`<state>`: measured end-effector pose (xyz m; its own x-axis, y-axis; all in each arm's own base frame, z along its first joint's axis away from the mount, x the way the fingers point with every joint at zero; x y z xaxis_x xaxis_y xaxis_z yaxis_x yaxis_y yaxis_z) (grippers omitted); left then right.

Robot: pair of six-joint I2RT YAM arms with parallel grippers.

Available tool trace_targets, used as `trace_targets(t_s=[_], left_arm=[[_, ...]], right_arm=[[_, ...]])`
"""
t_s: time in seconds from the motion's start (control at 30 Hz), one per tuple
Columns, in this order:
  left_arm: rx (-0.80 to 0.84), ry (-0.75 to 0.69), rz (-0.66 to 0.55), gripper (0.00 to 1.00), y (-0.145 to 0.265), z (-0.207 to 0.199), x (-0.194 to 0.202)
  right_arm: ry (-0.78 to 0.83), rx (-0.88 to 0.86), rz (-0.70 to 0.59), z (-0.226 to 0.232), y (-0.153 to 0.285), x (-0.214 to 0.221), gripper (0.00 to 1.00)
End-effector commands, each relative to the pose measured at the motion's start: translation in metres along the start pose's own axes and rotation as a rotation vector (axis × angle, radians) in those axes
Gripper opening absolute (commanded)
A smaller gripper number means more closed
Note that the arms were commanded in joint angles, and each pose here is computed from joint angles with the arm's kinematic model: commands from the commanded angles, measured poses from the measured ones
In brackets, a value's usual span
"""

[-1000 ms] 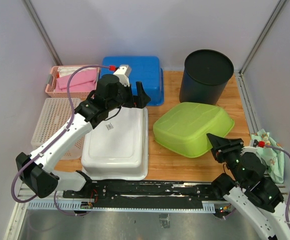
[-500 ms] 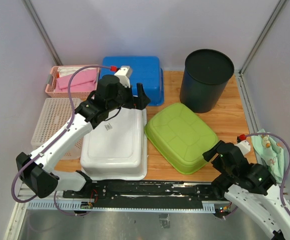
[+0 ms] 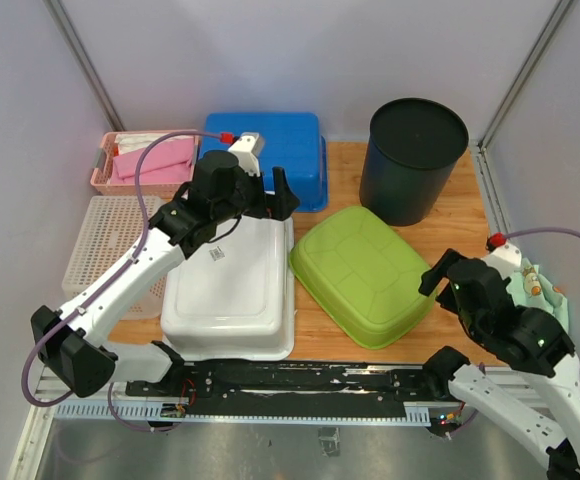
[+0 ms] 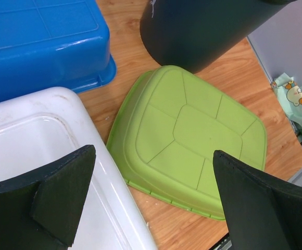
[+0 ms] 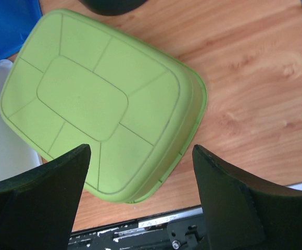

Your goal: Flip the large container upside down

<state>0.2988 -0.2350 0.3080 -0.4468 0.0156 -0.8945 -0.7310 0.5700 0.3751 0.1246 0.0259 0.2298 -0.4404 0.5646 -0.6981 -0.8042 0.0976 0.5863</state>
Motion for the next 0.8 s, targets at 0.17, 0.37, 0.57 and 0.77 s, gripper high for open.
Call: trace_targets(t_s=[0.17, 0.37, 0.57, 0.77], left_arm=[[0.055, -0.037, -0.064, 0.99, 0.017, -0.006, -0.004], [0.071, -0.056, -0.091, 0.99, 0.027, -0.008, -0.005], [0.118, -0.099, -0.127, 0.99, 0.038, -0.014, -0.010], [0.096, -0.093, -0.108, 0.99, 0.031, -0.010, -0.005]], right_arm=[[0.405, 0.068, -0.066, 0.054, -0.016, -0.047, 0.84], [0.442, 0.262, -0.074, 0.046, -0.022, -0.055, 0.86], [0.419, 0.287, -0.091, 0.041, -0.024, -0.054, 0.86], [0.399, 0.264, -0.100, 0.039, -0.025, -0.051, 0.85]])
Point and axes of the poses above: each gripper's point midway between its finger pads, its own y axis back along the fingers, its own z axis along the line the jaws close on, x = y × z, the point moved 3 cm from there along y, back along the fingers, and after that the axes turned 8 degrees about -y, right-handed, at the moved point
